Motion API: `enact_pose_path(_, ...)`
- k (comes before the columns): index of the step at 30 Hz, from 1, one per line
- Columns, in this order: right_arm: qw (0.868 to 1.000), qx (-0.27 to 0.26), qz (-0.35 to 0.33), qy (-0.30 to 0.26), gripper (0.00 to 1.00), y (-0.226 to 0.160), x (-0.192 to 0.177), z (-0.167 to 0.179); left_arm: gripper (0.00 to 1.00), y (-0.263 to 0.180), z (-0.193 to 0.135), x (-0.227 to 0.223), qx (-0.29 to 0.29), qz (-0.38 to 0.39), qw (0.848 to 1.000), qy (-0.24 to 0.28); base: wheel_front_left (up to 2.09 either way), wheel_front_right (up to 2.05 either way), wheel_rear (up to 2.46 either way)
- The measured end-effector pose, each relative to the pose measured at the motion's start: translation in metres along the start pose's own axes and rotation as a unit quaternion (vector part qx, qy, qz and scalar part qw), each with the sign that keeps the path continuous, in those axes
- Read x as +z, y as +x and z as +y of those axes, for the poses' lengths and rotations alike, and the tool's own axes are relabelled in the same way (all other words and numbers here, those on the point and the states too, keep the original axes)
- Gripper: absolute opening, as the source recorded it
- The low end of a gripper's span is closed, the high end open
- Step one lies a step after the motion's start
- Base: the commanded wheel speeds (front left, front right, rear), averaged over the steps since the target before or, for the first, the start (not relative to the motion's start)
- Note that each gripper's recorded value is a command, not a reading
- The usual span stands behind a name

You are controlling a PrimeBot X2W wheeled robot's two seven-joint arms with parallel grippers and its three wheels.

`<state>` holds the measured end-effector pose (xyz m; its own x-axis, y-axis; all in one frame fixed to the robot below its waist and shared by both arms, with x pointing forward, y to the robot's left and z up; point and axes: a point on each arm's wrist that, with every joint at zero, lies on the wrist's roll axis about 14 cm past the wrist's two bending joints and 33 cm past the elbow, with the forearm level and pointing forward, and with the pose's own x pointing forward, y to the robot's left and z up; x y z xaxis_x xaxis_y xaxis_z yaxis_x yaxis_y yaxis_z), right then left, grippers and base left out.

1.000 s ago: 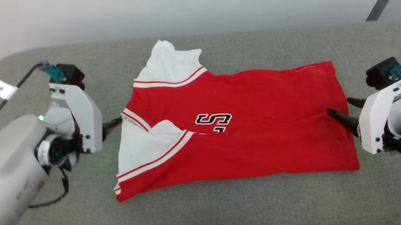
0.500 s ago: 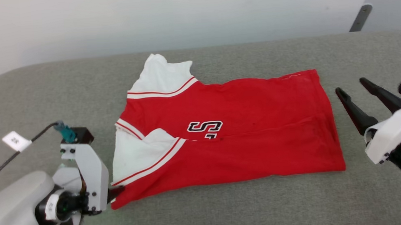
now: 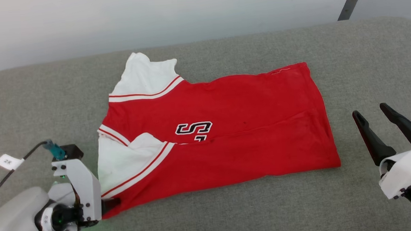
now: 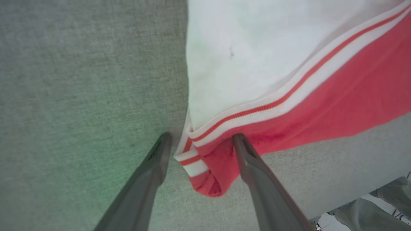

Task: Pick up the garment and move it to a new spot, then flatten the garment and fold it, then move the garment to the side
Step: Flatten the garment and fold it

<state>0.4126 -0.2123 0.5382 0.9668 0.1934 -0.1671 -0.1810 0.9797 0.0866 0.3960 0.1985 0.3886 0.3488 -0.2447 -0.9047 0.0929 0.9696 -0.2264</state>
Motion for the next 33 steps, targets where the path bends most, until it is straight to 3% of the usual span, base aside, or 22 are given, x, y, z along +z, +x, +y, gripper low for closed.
enact_pose_path(4,1.000,-0.010,0.015,0.001,1.00,-0.004,-0.003,-0.001,1.00,0.012,0.000,-0.002,-0.009,0.016,0.999,-0.030,0.00,0.00,0.00)
enact_pose_path(5,1.000,-0.011,0.021,0.005,1.00,-0.004,-0.004,-0.001,0.46,0.014,-0.001,-0.005,-0.012,0.029,0.999,-0.040,0.00,0.00,0.00)
enact_pose_path(6,0.999,-0.011,0.034,0.007,1.00,-0.006,-0.009,0.000,0.00,0.015,0.000,-0.006,-0.012,0.036,0.998,-0.041,0.00,0.00,0.00)
enact_pose_path(16,0.981,-0.019,0.191,0.025,1.00,0.000,-0.058,-0.006,0.00,0.023,0.002,0.001,-0.022,0.038,0.997,-0.057,0.00,0.00,0.00)
enact_pose_path(28,0.917,-0.002,0.395,0.058,1.00,0.025,-0.140,0.002,0.00,0.031,-0.001,0.014,-0.037,0.029,0.996,-0.075,0.00,0.00,0.00)
enact_pose_path(29,0.913,0.000,0.404,0.058,0.45,0.027,-0.144,0.004,0.00,0.031,-0.001,0.015,-0.038,0.028,0.996,-0.077,0.00,0.00,0.00)
enact_pose_path(30,0.911,0.001,0.410,0.054,0.00,0.029,-0.146,0.004,0.00,0.032,-0.001,0.016,-0.038,0.027,0.996,-0.078,0.00,0.00,0.00)
enact_pose_path(33,0.907,0.006,0.420,0.043,0.00,0.033,-0.149,0.005,0.00,0.033,-0.001,0.018,-0.040,0.025,0.995,-0.083,0.00,0.00,0.00)
